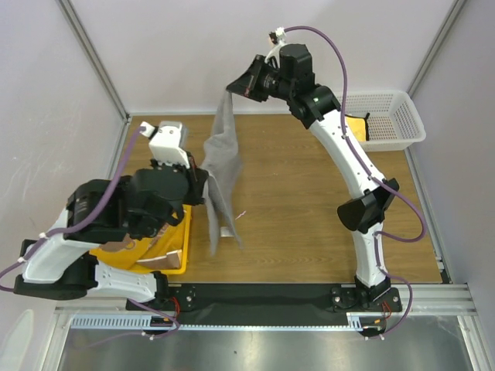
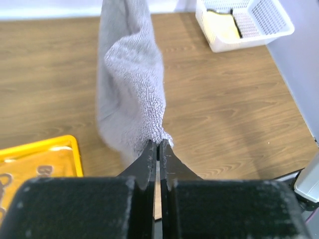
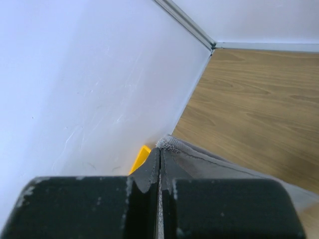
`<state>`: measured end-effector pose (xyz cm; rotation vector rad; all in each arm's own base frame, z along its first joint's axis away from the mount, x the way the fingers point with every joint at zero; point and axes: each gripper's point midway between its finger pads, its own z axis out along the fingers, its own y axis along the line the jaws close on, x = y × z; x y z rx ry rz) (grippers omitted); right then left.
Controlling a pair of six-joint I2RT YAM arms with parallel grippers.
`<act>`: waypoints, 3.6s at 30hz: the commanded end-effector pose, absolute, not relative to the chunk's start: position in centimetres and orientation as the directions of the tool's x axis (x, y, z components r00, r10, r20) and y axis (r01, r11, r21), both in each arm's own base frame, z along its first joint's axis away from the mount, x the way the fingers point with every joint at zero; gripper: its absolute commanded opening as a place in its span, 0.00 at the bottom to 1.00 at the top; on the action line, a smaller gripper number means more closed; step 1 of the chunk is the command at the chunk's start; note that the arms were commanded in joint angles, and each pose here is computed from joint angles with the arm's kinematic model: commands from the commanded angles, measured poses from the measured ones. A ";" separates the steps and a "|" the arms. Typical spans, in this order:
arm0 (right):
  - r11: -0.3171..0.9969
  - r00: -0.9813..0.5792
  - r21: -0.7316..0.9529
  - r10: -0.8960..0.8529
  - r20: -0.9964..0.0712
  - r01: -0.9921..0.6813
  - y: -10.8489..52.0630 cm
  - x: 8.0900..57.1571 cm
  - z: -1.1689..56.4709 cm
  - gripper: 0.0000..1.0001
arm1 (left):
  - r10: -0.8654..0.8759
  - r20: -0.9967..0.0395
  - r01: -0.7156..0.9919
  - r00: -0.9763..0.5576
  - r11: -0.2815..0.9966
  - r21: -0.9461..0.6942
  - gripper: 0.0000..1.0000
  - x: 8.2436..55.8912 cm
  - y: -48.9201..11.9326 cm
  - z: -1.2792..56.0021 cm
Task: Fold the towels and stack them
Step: Fold the towel
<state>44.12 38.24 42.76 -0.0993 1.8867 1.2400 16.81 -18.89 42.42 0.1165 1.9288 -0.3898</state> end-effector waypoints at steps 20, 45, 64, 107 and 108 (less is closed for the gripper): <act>0.833 -0.774 0.505 0.161 -0.613 -0.227 13.7 41.7 16.5 0.00 | 0.390 -0.814 0.730 -0.430 0.681 -0.059 0.00 8.1 -45.0 22.3; 0.904 -0.635 0.419 0.370 -0.678 0.080 -1.5 42.2 19.8 0.88 | 0.427 -0.780 0.704 -0.457 0.709 -0.025 0.92 10.2 -50.9 18.7; 0.852 -0.704 0.524 0.388 -0.595 0.027 16.1 38.5 17.6 0.88 | -0.174 -0.514 0.085 -0.840 0.893 -0.442 0.88 18.7 -30.4 12.7; 1.000 -0.838 -0.019 -0.003 -0.546 0.009 30.1 41.5 4.0 0.13 | -0.289 -0.392 0.028 -0.873 0.775 -0.632 0.71 11.9 -24.3 6.1; 1.000 -0.836 -0.021 -0.005 -0.549 0.008 30.2 41.6 3.9 0.09 | -0.281 -0.394 0.035 -0.875 0.775 -0.631 0.70 11.9 -24.5 6.1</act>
